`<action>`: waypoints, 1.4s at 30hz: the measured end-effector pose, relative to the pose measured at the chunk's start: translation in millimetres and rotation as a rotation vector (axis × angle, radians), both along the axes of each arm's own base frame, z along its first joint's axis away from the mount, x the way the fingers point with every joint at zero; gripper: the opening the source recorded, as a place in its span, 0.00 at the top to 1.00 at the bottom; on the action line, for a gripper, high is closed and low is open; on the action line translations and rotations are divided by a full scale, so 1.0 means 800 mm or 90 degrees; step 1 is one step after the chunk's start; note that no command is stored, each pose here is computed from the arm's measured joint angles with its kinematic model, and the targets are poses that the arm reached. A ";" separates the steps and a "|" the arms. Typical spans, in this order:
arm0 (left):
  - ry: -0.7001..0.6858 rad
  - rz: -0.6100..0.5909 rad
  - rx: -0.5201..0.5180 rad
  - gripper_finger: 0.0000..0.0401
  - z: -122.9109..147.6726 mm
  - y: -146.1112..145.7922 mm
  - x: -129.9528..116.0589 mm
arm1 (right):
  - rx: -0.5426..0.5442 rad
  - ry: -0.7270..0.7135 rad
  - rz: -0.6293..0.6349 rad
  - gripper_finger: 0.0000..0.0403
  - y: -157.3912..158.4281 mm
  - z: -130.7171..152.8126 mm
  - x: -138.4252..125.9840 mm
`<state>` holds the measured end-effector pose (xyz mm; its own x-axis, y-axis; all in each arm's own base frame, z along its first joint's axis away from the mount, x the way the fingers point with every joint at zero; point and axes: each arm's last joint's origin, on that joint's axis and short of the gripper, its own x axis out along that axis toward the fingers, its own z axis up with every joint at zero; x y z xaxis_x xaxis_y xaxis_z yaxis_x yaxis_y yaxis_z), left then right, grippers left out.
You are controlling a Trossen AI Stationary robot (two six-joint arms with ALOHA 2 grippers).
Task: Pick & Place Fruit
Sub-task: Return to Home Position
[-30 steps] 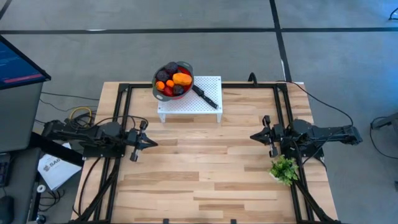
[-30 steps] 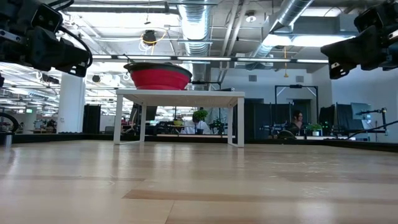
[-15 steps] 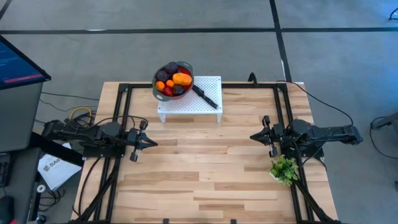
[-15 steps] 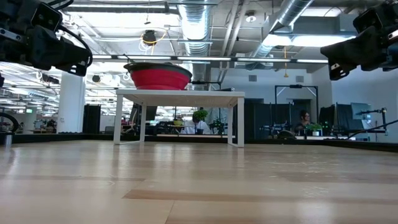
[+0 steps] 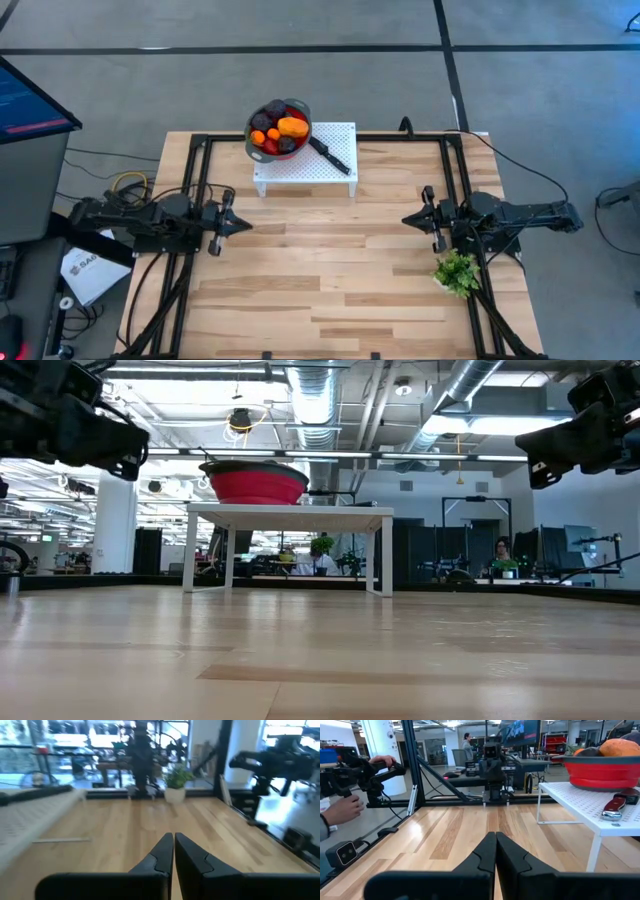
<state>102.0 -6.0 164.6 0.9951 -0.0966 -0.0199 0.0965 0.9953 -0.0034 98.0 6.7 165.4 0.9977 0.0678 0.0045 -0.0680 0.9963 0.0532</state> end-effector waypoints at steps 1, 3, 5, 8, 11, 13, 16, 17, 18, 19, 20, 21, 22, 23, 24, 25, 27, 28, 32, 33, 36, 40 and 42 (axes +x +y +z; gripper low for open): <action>-0.008 0.009 -0.004 0.98 0.001 0.002 -0.002 | 0.000 0.000 0.000 1.00 0.000 0.000 0.000; -0.034 0.024 -0.001 0.97 0.005 0.005 -0.005 | 0.000 0.000 0.000 1.00 0.000 0.000 0.000; -0.042 0.038 0.013 0.97 0.006 0.008 -0.006 | 0.000 0.000 0.000 1.00 0.000 0.000 0.000; -0.035 0.048 0.017 0.97 0.005 0.009 -0.006 | 0.000 0.000 0.000 1.00 0.000 0.000 0.000; -0.036 0.045 0.018 0.98 0.005 0.009 -0.006 | 0.000 0.000 0.000 1.00 0.000 0.000 0.000; -0.035 0.041 0.014 0.97 0.005 0.008 -0.006 | 0.000 0.000 0.000 1.00 0.000 0.000 0.000; -0.034 0.040 0.009 0.97 0.005 0.008 -0.006 | 0.000 0.000 0.000 1.00 0.000 0.000 0.000; -0.034 0.041 0.004 0.97 0.005 0.008 -0.006 | 0.000 0.000 0.000 1.00 0.000 0.000 0.000; -0.036 0.040 0.001 0.97 0.005 0.008 -0.006 | 0.000 0.000 0.000 1.00 0.000 0.000 0.000; -0.037 0.041 0.001 0.97 0.006 0.008 -0.006 | 0.000 0.000 0.000 1.00 0.000 0.000 0.000; -0.036 0.042 0.000 0.97 0.005 0.008 -0.006 | 0.000 0.000 0.000 1.00 0.000 0.000 0.000; -0.037 0.041 0.000 0.98 0.005 0.008 -0.005 | 0.000 0.000 0.000 1.00 0.000 0.000 0.000; -0.037 0.041 0.000 0.97 0.005 0.008 -0.005 | 0.000 0.000 0.000 1.00 0.000 0.000 0.000; -0.038 0.041 0.000 0.97 0.006 0.008 -0.005 | 0.000 0.000 0.000 1.00 0.000 0.000 0.000; -0.040 0.040 0.000 0.97 0.006 0.008 -0.005 | 0.000 0.000 0.000 1.00 0.000 0.000 0.000; -0.042 0.040 0.000 0.97 0.006 0.008 -0.005 | 0.000 0.000 0.000 1.00 0.000 0.000 0.000; -0.044 0.040 0.000 0.97 0.007 0.008 -0.005 | 0.000 0.000 0.000 1.00 0.000 0.000 0.000; -0.045 0.040 0.000 0.97 0.007 0.008 -0.005 | 0.000 0.000 0.000 1.00 0.000 0.000 0.000; -0.049 0.040 0.000 0.97 0.008 0.008 -0.005 | 0.000 0.000 0.000 1.00 0.000 0.000 0.000; -0.049 0.040 0.000 0.97 0.008 0.008 -0.005 | 0.000 0.000 0.000 1.00 0.000 0.000 0.000; -0.052 0.041 0.000 0.97 0.008 0.008 -0.005 | 0.000 0.000 0.000 1.00 0.000 0.000 0.000; -0.056 0.041 0.000 0.97 0.009 0.008 -0.005 | 0.000 0.001 0.000 1.00 0.000 0.000 0.000; -0.056 0.041 0.000 0.97 0.009 0.008 -0.005 | 0.000 0.001 0.000 1.00 0.000 0.000 0.000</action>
